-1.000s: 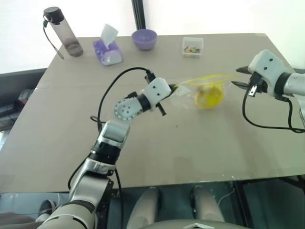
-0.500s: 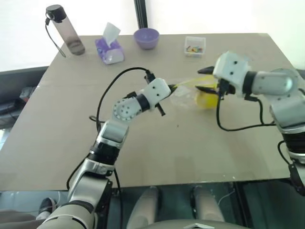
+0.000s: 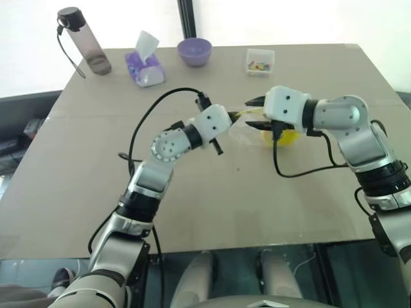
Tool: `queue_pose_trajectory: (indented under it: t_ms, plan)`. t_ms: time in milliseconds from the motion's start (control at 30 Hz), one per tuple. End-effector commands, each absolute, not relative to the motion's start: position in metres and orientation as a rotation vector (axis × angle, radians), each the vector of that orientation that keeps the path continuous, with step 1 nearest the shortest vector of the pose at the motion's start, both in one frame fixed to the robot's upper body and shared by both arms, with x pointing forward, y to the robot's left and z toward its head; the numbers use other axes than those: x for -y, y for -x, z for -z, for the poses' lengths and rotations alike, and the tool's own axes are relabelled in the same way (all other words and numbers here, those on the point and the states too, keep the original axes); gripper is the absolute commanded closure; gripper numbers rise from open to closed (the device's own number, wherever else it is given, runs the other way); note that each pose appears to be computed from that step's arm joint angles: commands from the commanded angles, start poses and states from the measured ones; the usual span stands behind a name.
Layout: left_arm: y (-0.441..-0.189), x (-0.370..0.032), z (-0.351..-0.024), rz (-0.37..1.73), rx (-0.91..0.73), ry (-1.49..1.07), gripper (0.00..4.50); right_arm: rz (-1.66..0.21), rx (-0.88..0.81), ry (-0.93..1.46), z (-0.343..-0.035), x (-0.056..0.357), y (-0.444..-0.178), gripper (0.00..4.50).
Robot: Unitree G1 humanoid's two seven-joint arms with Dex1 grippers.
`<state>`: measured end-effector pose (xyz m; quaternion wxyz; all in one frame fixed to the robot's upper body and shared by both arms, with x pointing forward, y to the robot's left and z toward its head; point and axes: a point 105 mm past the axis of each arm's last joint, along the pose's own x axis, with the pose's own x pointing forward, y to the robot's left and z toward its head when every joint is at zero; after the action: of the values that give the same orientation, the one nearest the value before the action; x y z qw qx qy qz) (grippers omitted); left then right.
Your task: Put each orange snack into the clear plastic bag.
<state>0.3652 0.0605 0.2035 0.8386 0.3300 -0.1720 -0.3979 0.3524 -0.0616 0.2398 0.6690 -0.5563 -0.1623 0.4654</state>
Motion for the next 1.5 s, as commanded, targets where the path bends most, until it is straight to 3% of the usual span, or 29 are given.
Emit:
queue_pose_trajectory:
  t_ms: [33,167,733,1500]
  plan:
    - [-0.358,-0.055,-0.219,0.848,0.439,-0.728,4.50,-1.017,0.437,1.277,-0.257,0.058,-0.351,2.96]
    - [-0.358,-0.055,-0.218,0.850,0.436,-0.723,4.50,-1.006,0.438,1.277,-0.258,0.059,-0.352,4.39]
    - [-0.358,-0.054,-0.216,0.858,0.436,-0.731,4.50,-0.907,0.374,1.331,-0.256,0.080,-0.366,4.39]
    - [-0.358,-0.054,-0.214,0.863,0.435,-0.739,4.50,-0.658,0.233,1.461,-0.264,0.145,-0.397,4.39]
